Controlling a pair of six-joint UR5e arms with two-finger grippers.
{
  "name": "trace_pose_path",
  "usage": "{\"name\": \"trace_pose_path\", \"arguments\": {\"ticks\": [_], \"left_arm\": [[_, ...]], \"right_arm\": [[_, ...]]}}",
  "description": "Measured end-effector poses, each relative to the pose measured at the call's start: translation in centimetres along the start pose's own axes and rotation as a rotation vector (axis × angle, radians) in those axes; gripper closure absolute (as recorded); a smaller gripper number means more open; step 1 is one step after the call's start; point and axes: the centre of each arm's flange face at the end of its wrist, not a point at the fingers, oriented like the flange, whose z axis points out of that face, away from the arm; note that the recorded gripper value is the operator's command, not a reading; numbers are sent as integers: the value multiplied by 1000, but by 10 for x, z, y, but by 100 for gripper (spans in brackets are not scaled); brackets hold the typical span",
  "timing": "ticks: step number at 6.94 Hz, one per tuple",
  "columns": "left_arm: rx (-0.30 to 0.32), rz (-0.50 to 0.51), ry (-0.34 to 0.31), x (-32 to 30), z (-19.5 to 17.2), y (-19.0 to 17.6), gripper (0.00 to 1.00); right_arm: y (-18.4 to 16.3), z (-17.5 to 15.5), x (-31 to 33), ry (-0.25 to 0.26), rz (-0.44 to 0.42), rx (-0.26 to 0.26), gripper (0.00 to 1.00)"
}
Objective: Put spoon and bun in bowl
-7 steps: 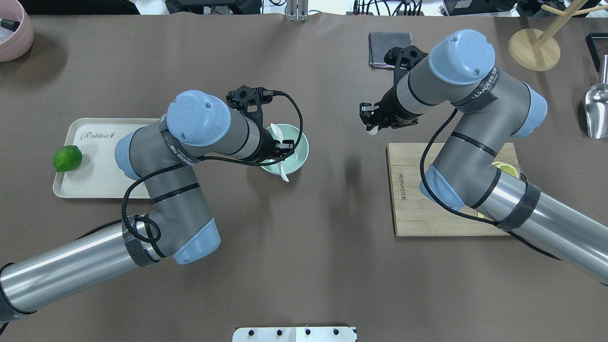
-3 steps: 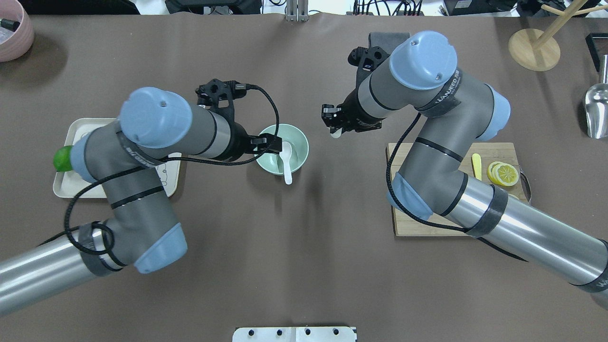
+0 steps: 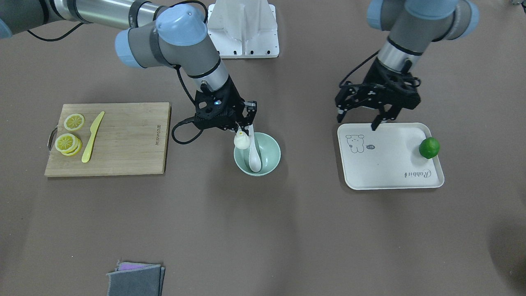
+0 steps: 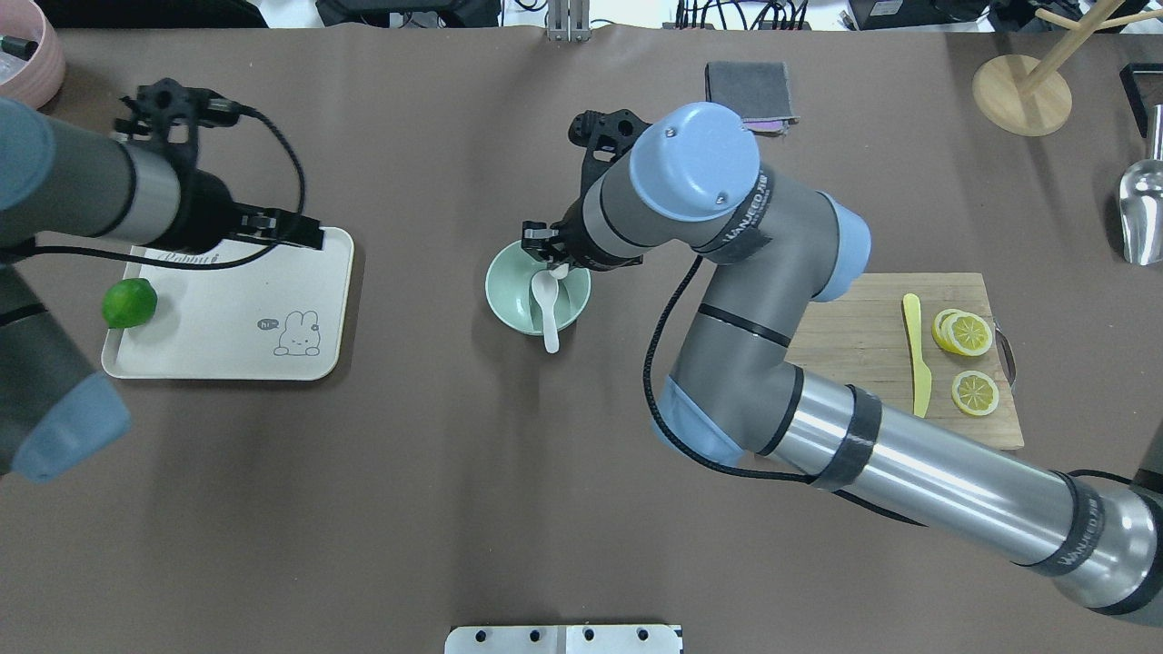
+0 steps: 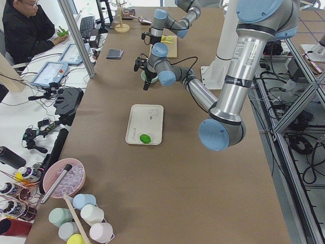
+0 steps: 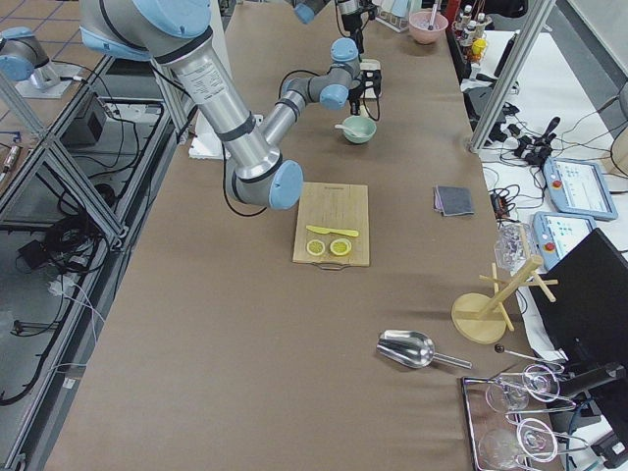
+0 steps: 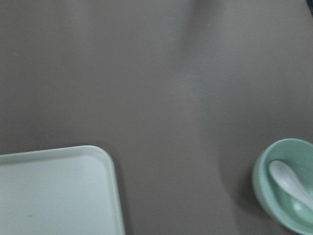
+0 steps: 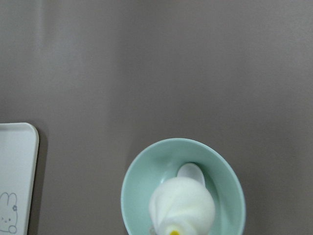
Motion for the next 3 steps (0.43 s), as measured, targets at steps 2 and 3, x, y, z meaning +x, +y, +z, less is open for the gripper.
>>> {"name": "trace_pose_path", "arguments": {"ticks": [2, 3], "left_arm": [[34, -10, -62, -58, -27, -5, 2], [48, -18, -72, -69, -32, -8, 2]], "right_arm": [[-10, 33, -16, -24, -13, 32, 0], [-12, 39, -16, -33, -15, 45, 0]]}}
